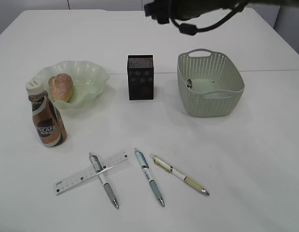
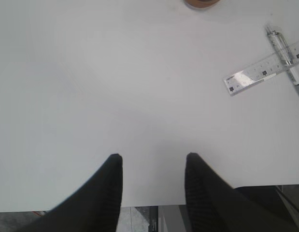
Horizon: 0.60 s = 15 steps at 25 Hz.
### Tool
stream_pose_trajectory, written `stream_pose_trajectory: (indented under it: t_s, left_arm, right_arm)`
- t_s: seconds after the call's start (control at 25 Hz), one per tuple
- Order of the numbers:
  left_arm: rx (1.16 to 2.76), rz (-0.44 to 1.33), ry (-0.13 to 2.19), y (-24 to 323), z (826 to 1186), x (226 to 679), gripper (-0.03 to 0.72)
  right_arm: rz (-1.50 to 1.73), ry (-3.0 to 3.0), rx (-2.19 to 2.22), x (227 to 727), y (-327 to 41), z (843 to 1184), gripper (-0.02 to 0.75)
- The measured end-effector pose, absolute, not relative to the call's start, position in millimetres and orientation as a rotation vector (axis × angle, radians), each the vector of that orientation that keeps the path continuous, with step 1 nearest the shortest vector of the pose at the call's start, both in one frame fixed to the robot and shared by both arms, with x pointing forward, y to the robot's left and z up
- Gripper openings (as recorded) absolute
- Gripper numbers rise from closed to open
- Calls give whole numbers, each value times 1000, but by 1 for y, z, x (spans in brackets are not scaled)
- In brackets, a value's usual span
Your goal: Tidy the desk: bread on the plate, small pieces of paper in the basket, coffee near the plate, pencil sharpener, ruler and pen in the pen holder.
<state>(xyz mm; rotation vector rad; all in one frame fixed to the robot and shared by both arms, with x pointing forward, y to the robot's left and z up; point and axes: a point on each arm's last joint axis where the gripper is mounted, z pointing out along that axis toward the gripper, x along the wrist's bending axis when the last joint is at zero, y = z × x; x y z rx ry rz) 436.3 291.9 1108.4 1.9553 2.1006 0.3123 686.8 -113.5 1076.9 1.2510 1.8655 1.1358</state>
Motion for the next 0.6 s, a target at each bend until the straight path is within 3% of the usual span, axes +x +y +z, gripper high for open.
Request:
stream_pose_trajectory:
  t_s: [0.28,0.6]
  left_arm:
    - [1957,313,2099,292,1108,436,308]
    - [2050,248,1957,285,1109,436,307]
  right_arm:
    - [1096,1914,1447,633,-135,1144,467]
    - [736,2154,1682,592,-152,1142,467]
